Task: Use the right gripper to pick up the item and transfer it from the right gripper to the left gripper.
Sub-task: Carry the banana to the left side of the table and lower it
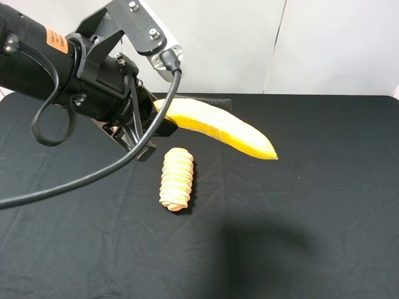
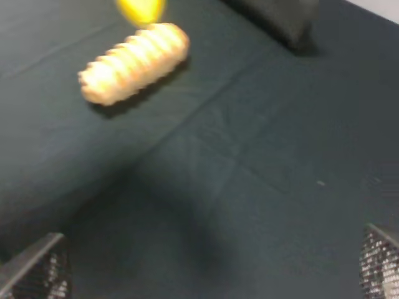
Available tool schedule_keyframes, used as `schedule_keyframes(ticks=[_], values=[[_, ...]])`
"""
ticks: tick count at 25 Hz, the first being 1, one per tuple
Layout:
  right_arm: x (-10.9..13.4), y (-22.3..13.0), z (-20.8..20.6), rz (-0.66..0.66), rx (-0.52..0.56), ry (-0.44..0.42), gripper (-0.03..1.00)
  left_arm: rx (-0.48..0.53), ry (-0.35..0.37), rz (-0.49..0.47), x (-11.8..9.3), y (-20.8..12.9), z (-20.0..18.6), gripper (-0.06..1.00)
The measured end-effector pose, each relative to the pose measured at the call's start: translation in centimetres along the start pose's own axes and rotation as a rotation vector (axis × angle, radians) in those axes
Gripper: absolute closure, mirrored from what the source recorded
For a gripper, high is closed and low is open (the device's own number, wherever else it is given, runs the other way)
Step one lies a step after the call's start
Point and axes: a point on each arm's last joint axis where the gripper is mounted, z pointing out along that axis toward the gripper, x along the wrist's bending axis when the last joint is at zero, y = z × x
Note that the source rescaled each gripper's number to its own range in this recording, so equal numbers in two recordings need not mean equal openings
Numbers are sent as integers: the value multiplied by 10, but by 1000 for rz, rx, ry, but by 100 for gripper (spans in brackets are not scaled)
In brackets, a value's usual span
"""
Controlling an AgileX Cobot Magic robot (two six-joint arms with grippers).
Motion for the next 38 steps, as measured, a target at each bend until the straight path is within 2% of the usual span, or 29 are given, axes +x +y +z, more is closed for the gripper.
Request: schedule_keyframes(ticks=[5,11,15,21,25,29,33,38], values=[[0,-5,-10,117,-63,-212,-3,-1,0,0,0,0,0,94],[1,-7,-12,225,-67,-421,-3,-1,0,0,0,0,0,94],[1,-7,-12,255,-65,-478,-3,-2,0,-18,0,1,0,94],[1,-7,-12,258,-65,-483,-3,-39,39,-66,7,22,-12,94],[1,-7,-12,258,-65,-483,-3,-29,134,-110,20,37,-27,94],[1,-7,-12,258,-65,-483,-3,1,297,-238,53,39,-45,94],[1,-7,-12,258,-65,-483,-3,37,435,-356,90,24,-58,94],[1,-7,-12,258,-65,-483,-3,112,551,-488,134,-5,-63,94]])
